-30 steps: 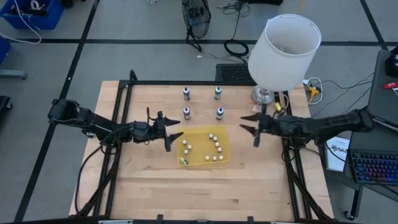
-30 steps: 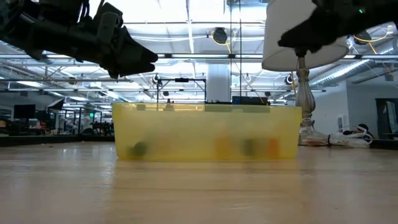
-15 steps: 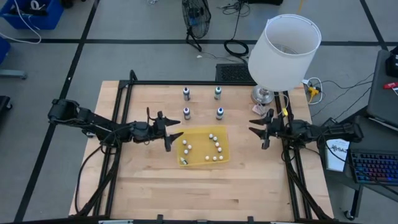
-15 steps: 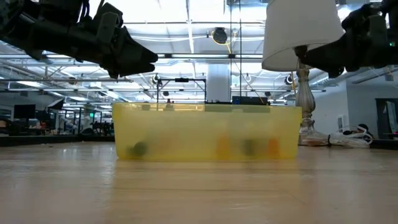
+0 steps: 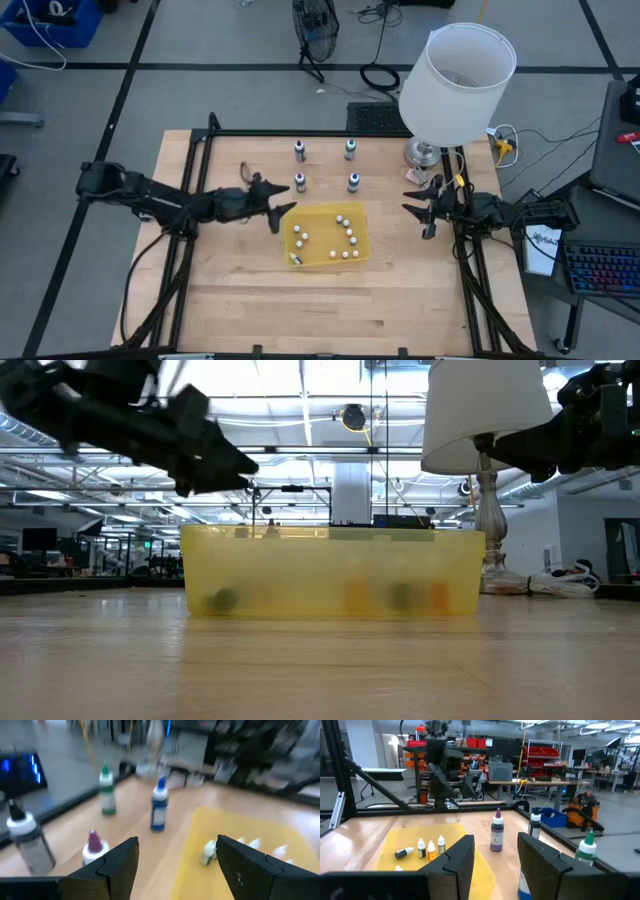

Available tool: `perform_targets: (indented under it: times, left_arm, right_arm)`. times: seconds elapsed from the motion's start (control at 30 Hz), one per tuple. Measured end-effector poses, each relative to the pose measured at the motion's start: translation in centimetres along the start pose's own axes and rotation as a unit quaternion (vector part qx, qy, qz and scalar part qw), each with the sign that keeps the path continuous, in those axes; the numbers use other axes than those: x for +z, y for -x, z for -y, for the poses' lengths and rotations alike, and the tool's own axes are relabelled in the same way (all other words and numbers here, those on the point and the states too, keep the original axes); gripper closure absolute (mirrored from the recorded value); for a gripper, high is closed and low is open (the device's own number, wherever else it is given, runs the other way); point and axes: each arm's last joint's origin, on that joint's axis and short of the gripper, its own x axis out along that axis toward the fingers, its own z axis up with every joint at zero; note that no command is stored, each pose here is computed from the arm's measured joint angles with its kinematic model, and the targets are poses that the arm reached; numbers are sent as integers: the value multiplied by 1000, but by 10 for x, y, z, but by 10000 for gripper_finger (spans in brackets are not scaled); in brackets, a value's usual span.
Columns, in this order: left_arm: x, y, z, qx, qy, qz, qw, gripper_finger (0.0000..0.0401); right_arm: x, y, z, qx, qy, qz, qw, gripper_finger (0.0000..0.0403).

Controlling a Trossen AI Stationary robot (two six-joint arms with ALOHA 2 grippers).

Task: Pick & Place food coloring
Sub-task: Put the big black food coloring bottle into the yellow container

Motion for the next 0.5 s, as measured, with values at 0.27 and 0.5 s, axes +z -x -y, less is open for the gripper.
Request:
perform_targets:
  times: [0.27,0.5]
  left_arm:
    - [77,-37,-40,122,-57,-207,969,135]
    - [179,-36,-85,161,-1,-202,966,135]
  right_arm:
    - [-1,0,0,0,-98,-4,995,261]
    - [-1,0,0,0,-99,-4,995,261]
